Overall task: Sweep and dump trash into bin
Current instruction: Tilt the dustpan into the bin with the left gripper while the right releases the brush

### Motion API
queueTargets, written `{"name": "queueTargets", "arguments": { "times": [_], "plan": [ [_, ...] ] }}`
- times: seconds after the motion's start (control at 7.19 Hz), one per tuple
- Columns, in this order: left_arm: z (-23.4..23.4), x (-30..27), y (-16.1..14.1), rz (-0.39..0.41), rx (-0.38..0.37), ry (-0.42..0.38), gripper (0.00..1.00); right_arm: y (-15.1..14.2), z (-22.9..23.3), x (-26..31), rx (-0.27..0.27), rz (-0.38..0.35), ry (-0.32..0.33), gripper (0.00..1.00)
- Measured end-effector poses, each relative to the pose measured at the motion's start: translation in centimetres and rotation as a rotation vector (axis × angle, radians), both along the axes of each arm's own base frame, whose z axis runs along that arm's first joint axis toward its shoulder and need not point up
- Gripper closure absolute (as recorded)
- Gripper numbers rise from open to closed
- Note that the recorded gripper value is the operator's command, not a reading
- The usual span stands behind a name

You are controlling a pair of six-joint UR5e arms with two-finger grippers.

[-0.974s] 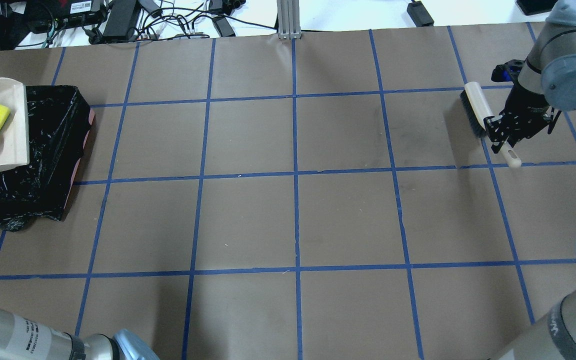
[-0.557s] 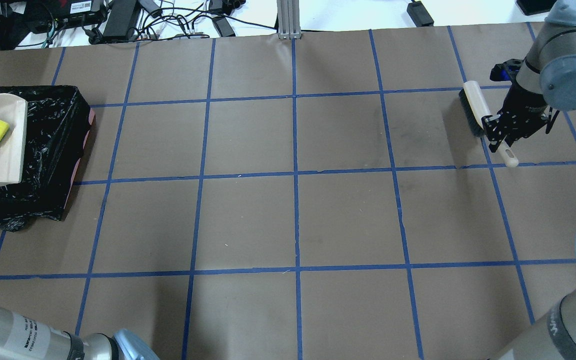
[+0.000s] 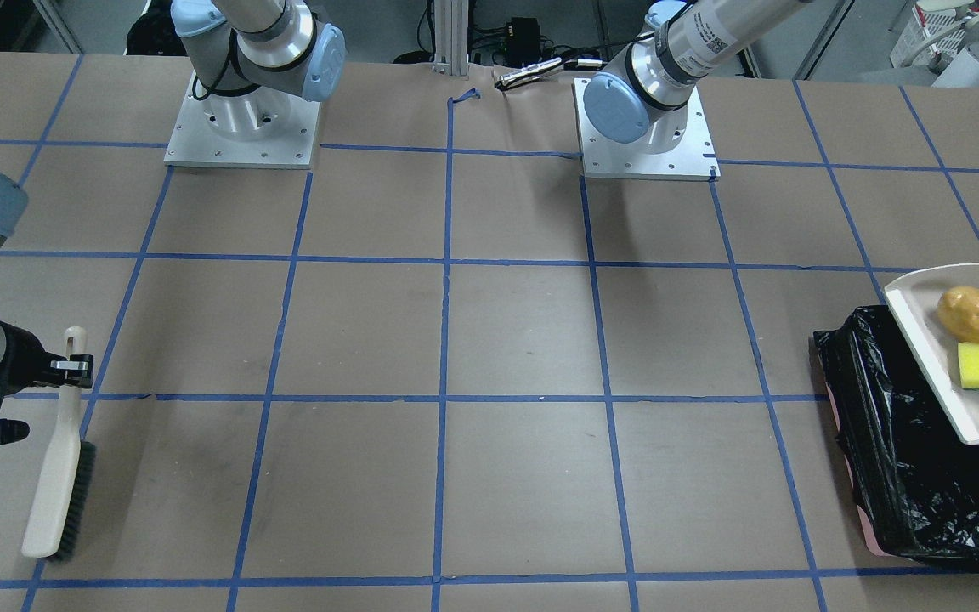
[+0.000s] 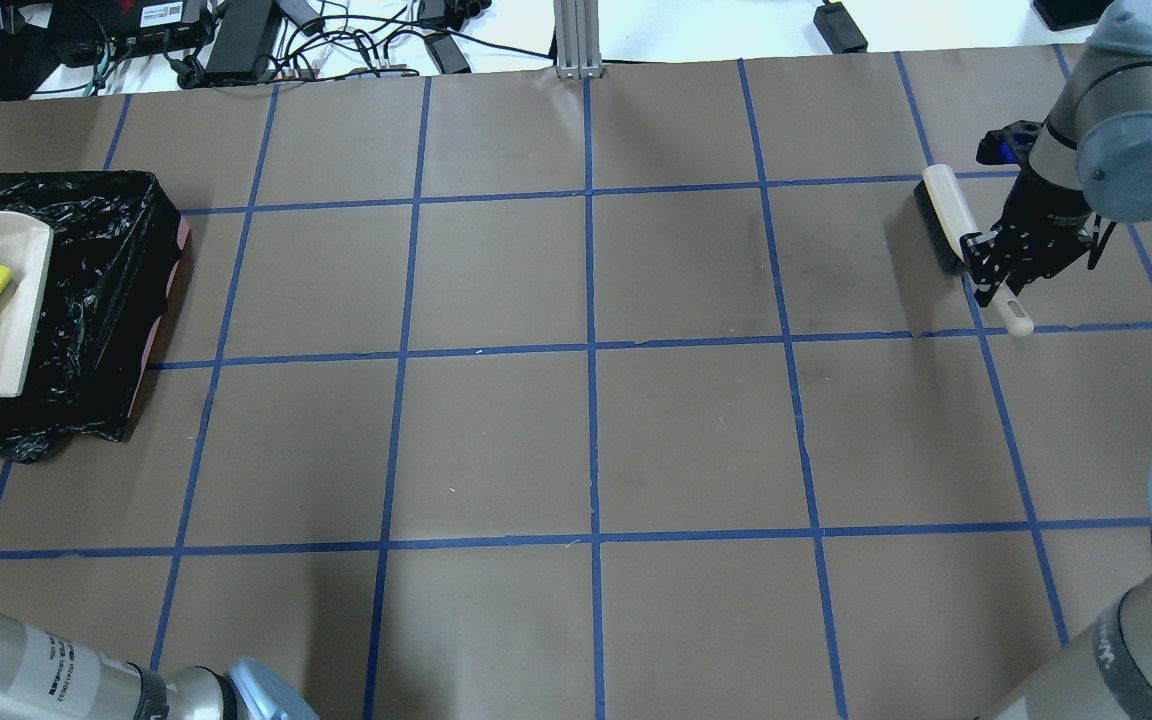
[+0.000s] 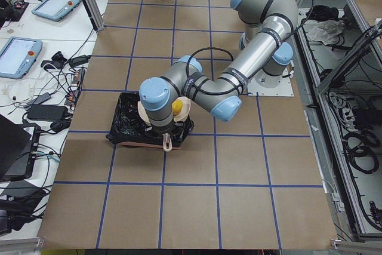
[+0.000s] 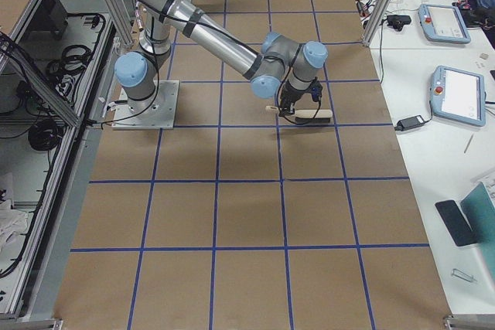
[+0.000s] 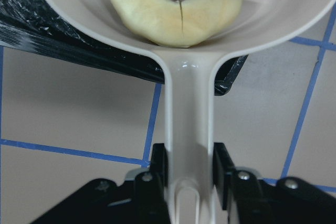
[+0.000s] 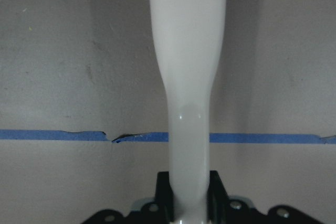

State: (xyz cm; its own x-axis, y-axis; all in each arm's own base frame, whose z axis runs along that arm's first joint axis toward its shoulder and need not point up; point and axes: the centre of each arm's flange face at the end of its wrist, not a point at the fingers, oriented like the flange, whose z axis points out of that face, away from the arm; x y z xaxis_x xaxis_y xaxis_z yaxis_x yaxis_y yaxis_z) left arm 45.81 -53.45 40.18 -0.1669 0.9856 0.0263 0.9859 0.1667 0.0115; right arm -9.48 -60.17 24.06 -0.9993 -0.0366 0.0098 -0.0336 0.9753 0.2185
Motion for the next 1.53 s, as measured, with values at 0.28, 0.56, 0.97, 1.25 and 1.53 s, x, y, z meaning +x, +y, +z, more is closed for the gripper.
{"name": "queueTargets", "arguments": {
  "times": [0.28, 0.56, 0.97, 1.25, 1.53],
  "plan": [
    [-0.7, 0.0, -0.4, -0.033, 0.026, -0.014, 0.98, 0.0, -0.1, 0.0, 0.001, 0.0, -0.001, 0.62],
    [-1.0, -0.9, -1.3, -0.073, 0.052, -0.039, 0.98, 0.0, -0.1, 0.0, 0.003, 0.001, -0.005, 0.42],
    [-0.4, -1.8, -2.3, -0.152, 0.077, -0.091, 0.98, 0.0, -0.1, 0.0, 0.004, 0.001, -0.004, 0.21],
    [0.4, -2.6, -3.0, -0.203, 0.082, -0.136, 0.98, -0.1, 0.3, -0.1, -0.007, -0.006, 0.002, 0.01],
    [1.6, -4.1, -4.0, -0.238, 0.106, -0.203, 0.98, -0.4, 2.1, -0.2, -0.038, -0.013, 0.015, 0.0]
  ]
}}
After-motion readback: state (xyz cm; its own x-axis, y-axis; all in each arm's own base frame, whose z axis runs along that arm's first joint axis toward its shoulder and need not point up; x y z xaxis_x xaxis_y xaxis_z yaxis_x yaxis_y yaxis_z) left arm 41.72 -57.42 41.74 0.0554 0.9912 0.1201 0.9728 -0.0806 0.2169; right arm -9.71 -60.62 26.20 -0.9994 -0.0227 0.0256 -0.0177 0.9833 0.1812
